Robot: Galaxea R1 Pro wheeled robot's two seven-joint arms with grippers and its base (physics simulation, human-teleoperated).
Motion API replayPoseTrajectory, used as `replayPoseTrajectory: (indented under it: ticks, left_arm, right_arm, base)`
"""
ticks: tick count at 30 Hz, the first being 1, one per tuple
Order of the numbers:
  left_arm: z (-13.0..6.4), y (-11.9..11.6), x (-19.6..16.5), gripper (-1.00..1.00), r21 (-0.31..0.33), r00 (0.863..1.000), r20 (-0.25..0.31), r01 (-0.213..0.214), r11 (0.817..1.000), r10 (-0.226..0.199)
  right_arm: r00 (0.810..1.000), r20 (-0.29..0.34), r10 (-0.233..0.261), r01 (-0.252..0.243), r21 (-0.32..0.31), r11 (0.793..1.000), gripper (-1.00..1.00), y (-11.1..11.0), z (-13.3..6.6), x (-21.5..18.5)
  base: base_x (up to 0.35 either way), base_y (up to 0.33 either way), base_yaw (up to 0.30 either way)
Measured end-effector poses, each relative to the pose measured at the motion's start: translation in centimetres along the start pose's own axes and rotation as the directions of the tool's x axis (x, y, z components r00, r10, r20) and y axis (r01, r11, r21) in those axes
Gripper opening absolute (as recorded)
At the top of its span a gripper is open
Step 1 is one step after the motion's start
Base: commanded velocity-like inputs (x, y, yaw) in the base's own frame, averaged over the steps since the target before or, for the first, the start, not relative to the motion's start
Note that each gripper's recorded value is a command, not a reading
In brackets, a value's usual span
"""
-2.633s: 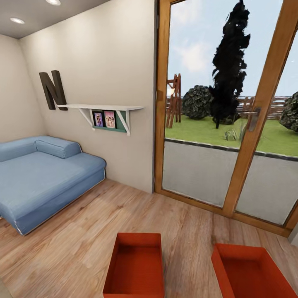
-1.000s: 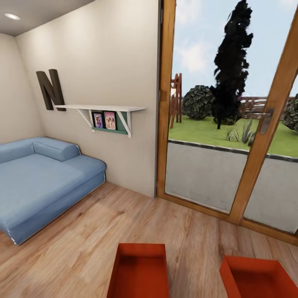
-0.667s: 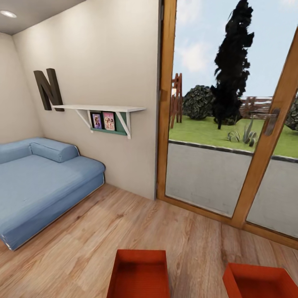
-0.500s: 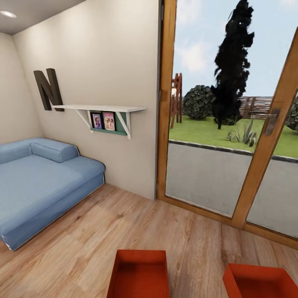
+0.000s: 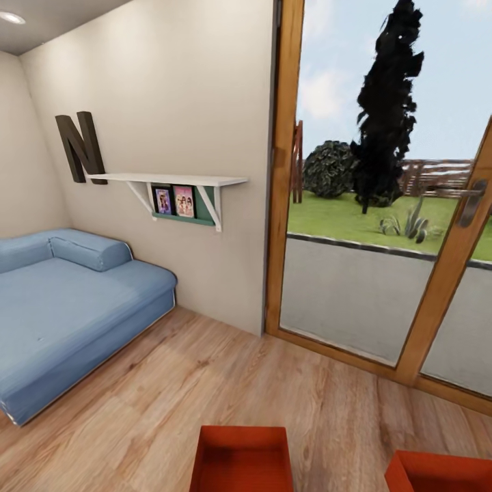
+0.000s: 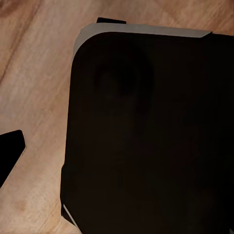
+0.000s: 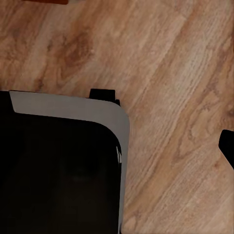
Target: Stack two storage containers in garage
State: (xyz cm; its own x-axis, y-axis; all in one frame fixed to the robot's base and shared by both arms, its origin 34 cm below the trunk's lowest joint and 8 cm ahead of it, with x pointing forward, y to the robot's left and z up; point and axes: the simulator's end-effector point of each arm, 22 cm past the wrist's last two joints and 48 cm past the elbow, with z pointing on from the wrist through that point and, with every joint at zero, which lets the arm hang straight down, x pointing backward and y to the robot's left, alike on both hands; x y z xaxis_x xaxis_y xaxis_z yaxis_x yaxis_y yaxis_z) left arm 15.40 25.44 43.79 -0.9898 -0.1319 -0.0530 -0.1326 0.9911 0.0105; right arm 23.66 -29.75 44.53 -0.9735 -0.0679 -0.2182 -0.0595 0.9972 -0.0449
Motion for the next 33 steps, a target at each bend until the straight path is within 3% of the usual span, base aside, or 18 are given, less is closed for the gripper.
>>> replayPoseTrajectory:
  ticks: [33]
  left_arm:
    - [0.01, 0.13, -0.01, 1.0, -0.002, 1.0, 0.0, 0.012, 1.0, -0.012]
  right_arm:
    - [1.0, 0.0, 0.001, -0.001, 0.001, 1.0, 1.0, -0.05, 0.0, 0.0]
  base:
    - [0.031, 0.003, 0.0]
